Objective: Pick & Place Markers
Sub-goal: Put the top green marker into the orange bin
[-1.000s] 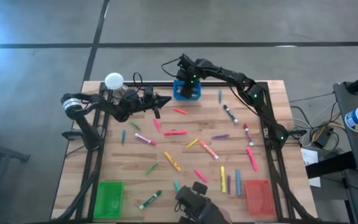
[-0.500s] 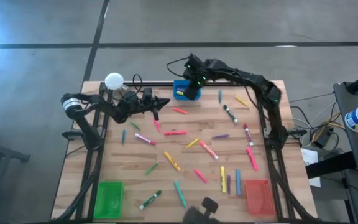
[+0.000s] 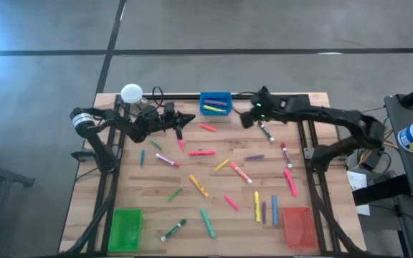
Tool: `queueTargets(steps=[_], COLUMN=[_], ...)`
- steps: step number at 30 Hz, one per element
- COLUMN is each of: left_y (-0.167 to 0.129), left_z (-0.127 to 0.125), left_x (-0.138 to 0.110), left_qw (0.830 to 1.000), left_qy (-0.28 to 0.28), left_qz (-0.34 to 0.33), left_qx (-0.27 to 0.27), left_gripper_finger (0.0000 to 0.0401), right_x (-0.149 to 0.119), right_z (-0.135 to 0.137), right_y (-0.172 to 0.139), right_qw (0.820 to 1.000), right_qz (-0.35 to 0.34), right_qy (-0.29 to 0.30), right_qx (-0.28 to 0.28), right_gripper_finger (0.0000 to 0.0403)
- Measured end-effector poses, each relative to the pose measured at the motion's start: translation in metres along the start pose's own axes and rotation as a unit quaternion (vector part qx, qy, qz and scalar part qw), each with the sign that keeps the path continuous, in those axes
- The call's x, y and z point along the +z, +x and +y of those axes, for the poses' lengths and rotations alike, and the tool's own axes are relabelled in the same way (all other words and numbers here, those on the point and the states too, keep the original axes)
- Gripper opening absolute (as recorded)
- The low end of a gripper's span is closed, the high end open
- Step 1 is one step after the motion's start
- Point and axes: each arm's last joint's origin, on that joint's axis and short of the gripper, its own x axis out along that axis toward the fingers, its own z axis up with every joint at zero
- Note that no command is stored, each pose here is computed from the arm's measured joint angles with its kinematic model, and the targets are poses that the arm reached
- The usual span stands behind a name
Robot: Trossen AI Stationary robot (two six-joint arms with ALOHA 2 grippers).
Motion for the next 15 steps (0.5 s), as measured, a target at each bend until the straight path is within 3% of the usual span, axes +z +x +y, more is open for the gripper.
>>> queueTargets(steps=[8,15], left_y=[0.0,0.0], left_z=[0.0,0.0], left_x=[0.0,0.0], left_qw=[1.0,1.0], left_qy=[0.001,0.002], left_qz=[-0.002,-0.002], left_qx=[-0.001,-0.001], left_gripper_finger=[0.0,0.0], right_x=[-0.043,-0.059], right_z=[-0.045,-0.057], right_y=[0.005,0.021], right_qw=[0.997,0.992], right_qz=[0.04,0.08], right_qy=[0.067,0.087], right_qx=[-0.027,-0.05], right_gripper_finger=[0.002,0.0081])
